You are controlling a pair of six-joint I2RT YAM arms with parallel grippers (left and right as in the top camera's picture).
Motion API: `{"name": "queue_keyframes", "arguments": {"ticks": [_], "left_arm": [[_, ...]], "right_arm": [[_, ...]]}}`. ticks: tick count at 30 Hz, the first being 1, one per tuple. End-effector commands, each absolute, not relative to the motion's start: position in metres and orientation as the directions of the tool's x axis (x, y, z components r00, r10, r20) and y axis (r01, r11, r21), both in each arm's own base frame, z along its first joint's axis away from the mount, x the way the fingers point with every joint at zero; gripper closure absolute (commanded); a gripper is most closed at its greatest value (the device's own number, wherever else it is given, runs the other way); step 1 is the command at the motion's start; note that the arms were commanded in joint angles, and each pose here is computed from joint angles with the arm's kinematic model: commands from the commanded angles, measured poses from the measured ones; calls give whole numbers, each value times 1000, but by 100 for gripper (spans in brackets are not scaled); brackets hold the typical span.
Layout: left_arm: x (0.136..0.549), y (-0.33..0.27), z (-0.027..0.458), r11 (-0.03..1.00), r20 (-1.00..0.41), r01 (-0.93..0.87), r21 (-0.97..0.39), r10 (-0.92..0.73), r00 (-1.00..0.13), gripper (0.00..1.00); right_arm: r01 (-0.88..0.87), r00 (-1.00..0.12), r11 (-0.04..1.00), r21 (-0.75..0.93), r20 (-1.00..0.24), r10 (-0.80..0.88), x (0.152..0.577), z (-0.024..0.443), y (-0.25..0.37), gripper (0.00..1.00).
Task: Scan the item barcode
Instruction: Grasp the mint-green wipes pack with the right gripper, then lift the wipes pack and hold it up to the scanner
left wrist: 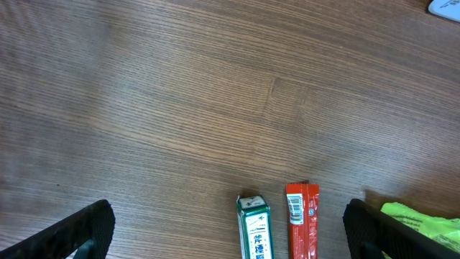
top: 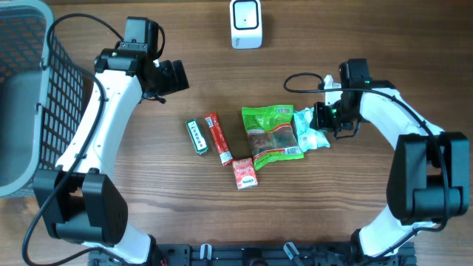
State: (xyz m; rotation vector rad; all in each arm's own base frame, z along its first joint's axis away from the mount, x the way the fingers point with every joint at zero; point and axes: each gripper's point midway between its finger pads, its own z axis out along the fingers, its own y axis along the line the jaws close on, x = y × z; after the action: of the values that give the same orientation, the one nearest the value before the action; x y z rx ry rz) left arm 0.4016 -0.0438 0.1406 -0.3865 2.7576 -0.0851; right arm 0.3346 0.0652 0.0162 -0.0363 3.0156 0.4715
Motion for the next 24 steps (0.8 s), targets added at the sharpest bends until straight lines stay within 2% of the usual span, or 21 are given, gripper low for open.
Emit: {"name": "queue_keyframes", "arguments": {"ticks": [1,3,6,12,18,21,24], "left_arm": [[401,-41,136,962,-333,-258,-90,-273,-903,0],[401,-41,136,962,-333,-258,-90,-273,-903,0],[401,-41,136,962,-333,-258,-90,-273,-903,0],[401,-41,136,962,-333,-258,-90,-273,-903,0],[401,-41,136,962,-333,-258,-90,-273,-902,0],[401,-41,136,962,-333,-258,-90,-273,-903,0],[401,-41,136,962,-333,-258,-90,-273,-903,0]], "right_arm": [[-104,-973,939,329,-228,-28,343,67,63,96],[-153,-953,899,410,-303,-24,341,101,79,96],[-122,-949,847,518,-311,54,337,129,95,96],[-149,-941,789,597,-330,72,341,143,109,96],[-182,-926,806,564,-374,53,349,144,122,96],[-172,-907,861,479,-417,51,361,145,126,96],[-203,-856,907,368,-516,18,382,171,130,96]]}}
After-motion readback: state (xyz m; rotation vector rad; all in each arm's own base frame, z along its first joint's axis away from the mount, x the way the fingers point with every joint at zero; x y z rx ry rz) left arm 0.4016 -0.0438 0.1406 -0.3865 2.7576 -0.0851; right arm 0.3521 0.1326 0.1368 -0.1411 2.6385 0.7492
